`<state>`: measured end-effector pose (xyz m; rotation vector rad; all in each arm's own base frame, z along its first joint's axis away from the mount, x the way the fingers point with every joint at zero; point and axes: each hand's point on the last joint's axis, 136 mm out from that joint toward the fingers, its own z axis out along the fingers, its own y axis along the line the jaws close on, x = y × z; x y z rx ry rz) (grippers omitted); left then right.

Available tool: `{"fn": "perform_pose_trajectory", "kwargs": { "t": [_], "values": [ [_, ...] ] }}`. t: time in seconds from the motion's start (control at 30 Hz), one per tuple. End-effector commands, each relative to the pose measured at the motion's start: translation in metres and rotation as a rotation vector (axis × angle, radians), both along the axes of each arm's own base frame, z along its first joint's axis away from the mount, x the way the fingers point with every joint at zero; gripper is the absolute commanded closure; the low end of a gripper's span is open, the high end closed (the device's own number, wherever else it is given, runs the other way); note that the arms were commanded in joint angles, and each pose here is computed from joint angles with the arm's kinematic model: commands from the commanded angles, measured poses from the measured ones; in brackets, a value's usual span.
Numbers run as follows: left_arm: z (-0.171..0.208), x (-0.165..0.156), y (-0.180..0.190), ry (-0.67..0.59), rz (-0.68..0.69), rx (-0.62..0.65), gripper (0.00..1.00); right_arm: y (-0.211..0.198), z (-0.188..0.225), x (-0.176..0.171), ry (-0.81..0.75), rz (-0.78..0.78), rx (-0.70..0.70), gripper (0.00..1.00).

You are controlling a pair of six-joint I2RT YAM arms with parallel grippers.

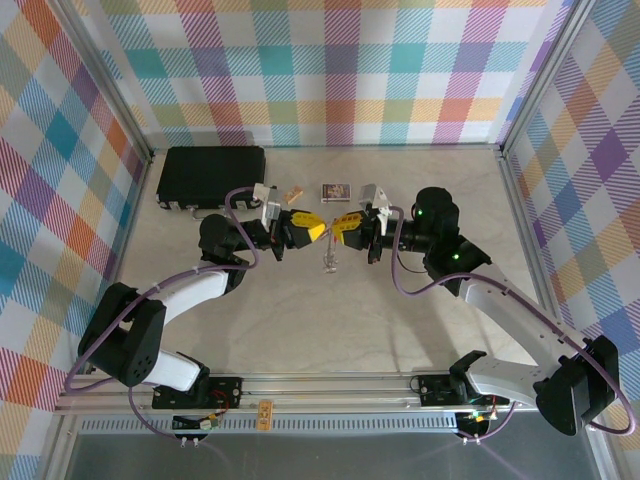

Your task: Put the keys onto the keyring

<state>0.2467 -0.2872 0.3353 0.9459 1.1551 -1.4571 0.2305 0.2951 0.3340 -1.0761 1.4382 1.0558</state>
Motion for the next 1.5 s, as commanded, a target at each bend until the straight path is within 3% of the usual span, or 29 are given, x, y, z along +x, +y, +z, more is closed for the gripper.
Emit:
{"fn": "perform_pose_trajectory", "kwargs": {
  "t": [0.0, 0.5, 0.73, 1.03, 1.47],
  "values": [
    [0.006, -0.005, -0.004, -0.048, -0.041, -0.003, 1.00, 0.002, 0.020, -0.006, -0.045, 0.031, 0.042, 1.00],
    [-0.007, -0.001, -0.011, -0.001, -0.077, 0.022, 1.00, -0.003, 0.027, -0.004, -0.064, -0.001, 0.070, 1.00],
    [0.013, -0.006, -0.003, -0.041, -0.036, -0.018, 0.85, -0.005, 0.019, -0.002, -0.055, -0.012, 0.056, 1.00],
    [0.031, -0.008, 0.002, -0.077, -0.015, -0.049, 0.82, -0.004, 0.017, -0.004, -0.046, 0.006, 0.049, 1.00],
    [0.016, -0.011, -0.011, -0.059, -0.062, -0.020, 0.76, -0.003, 0.020, -0.006, -0.043, 0.019, 0.061, 1.00]
  ]
}}
